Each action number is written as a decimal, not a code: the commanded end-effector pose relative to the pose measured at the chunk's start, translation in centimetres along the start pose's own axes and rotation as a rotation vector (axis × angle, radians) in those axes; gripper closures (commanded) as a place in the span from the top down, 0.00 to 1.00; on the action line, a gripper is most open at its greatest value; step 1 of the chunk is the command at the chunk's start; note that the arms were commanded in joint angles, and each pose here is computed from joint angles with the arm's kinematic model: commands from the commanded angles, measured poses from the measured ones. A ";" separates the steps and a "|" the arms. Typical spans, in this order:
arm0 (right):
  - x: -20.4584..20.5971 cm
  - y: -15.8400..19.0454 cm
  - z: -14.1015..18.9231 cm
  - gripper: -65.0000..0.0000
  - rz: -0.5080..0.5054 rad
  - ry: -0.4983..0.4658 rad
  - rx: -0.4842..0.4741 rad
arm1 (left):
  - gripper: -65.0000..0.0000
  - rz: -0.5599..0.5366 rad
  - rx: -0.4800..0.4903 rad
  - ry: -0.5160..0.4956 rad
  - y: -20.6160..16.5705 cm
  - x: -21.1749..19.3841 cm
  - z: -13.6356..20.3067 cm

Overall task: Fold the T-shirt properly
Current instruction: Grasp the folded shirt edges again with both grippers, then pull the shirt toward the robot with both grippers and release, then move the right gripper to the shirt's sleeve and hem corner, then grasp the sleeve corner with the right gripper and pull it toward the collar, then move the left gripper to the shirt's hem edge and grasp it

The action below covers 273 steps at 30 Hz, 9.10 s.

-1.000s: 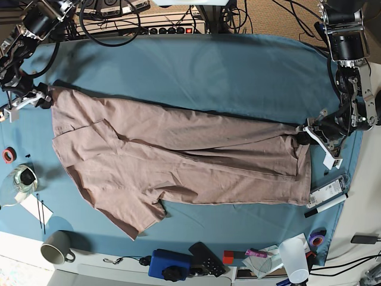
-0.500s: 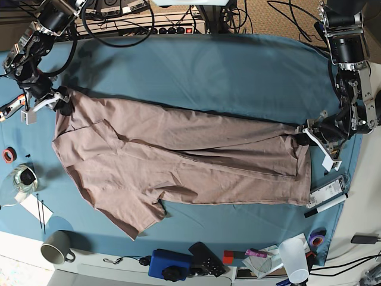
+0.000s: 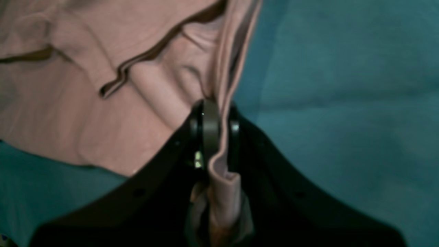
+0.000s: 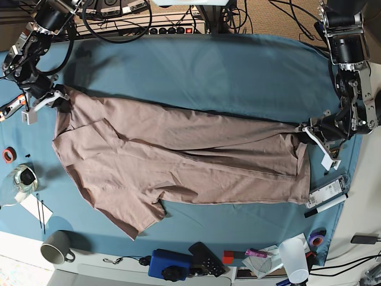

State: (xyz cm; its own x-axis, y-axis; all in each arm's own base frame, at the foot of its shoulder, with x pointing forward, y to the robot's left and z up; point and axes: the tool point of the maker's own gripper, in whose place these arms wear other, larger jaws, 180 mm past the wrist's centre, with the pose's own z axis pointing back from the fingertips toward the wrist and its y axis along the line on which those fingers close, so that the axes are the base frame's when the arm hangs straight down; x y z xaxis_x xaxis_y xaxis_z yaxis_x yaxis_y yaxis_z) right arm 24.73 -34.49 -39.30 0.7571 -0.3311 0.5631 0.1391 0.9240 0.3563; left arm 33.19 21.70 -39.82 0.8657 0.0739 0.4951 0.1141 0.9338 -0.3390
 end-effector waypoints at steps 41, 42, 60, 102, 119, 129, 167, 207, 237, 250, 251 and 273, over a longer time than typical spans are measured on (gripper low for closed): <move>-2.6 -1.6 8.8 0.00 0.130 0.094 -0.119 | 0.00 -0.086 0.081 0.328 4.2 -11.0 6.4; -2.9 -1.7 8.8 0.00 0.129 0.102 -0.121 | 0.00 -0.085 0.081 0.338 4.2 -11.5 6.5; -4.8 -2.2 9.4 0.00 0.146 0.156 -0.130 | 0.00 -0.076 0.135 0.349 4.7 -15.4 10.1; 4.2 -0.1 10.4 0.23 0.225 -0.071 -0.041 | 0.40 -0.330 0.389 0.074 4.5 -6.1 11.9; 18.2 7.8 1.8 0.23 0.496 -0.279 -0.027 | 0.40 -0.333 0.366 -0.025 3.5 -2.7 11.9; 22.4 11.9 -4.9 0.23 0.566 -0.157 0.032 | 0.40 -0.333 0.366 -0.025 3.5 -2.7 11.9; 16.0 12.7 -14.0 0.00 0.740 0.087 -0.123 | 0.40 -0.335 0.358 -0.051 3.3 -2.3 11.8; 11.9 6.2 -10.3 0.20 0.661 0.066 -0.181 | 0.40 -0.291 0.281 -0.149 0.9 -0.7 10.4; 3.8 6.3 -7.8 0.00 0.527 0.393 -0.049 | 0.40 -0.292 0.279 -0.157 0.9 -0.6 10.4; 1.7 7.9 -2.5 0.00 0.778 0.390 -0.054 | 0.40 -0.292 0.277 -0.164 0.8 -0.5 10.4; 1.8 7.9 -2.6 0.00 0.780 0.386 -0.058 | 0.40 -0.292 0.277 -0.165 0.8 -0.5 10.4; 16.3 10.7 -1.6 0.14 0.693 -0.048 -0.052 | 0.40 -0.292 0.277 -0.165 0.8 -0.5 10.4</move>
State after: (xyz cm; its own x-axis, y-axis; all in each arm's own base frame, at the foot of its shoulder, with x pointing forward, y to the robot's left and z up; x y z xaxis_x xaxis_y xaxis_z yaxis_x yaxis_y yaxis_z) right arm 38.62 -29.48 -29.38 0.6916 0.3297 0.6426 -0.3411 0.9334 -0.1118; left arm 27.07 25.64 -33.28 0.7539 -0.1618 0.6367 0.1854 0.9822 0.0301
